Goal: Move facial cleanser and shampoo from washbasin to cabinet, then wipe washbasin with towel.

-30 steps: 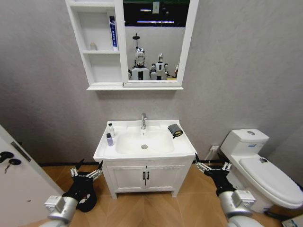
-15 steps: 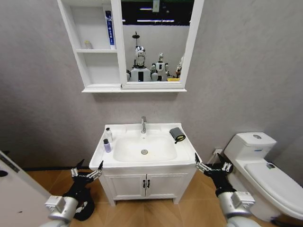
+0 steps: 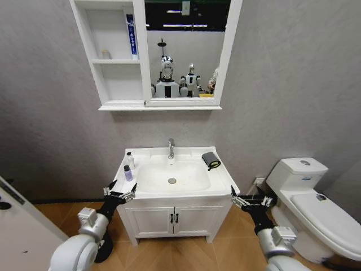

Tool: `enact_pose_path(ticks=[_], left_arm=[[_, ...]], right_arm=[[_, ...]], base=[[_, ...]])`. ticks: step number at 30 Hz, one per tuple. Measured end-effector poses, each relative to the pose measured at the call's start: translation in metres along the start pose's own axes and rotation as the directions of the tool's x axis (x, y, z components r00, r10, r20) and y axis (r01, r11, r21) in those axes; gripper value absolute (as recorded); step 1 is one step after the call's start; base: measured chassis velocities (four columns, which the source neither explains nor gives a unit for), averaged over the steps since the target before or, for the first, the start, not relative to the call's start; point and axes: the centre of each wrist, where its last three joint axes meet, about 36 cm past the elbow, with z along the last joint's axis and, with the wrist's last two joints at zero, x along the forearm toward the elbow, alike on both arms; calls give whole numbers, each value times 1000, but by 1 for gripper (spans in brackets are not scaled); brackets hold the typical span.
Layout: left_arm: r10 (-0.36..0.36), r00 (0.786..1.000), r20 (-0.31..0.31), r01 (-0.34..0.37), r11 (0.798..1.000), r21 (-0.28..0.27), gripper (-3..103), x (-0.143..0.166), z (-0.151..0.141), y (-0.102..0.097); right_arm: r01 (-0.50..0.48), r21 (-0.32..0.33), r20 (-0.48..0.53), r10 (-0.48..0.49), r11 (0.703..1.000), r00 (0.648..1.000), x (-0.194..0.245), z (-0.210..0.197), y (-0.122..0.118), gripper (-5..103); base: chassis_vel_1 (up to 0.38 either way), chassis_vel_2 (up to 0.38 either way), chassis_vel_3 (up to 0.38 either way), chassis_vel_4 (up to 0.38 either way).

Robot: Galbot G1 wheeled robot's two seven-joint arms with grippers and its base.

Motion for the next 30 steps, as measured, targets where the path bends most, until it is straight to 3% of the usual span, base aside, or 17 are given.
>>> enact_pose_path(ticks=[5, 15, 30], left_arm=[[-72, 994, -84, 71, 997, -13, 100, -37, 9, 1], [-220, 969, -115, 216, 976, -39, 100, -90, 4, 5], [-253, 957, -141, 249, 967, -47, 100, -133, 11, 17]], right_arm=[[-9, 0, -1, 9, 1000, 1000, -2, 7, -3, 100], [-26, 2, -3, 26, 1000, 1000, -5, 15, -10, 100], [-63, 5, 3, 63, 998, 998, -10, 17, -12, 100]], base=[[0, 0, 0, 0], [0, 0, 0, 0], [0, 0, 0, 0]])
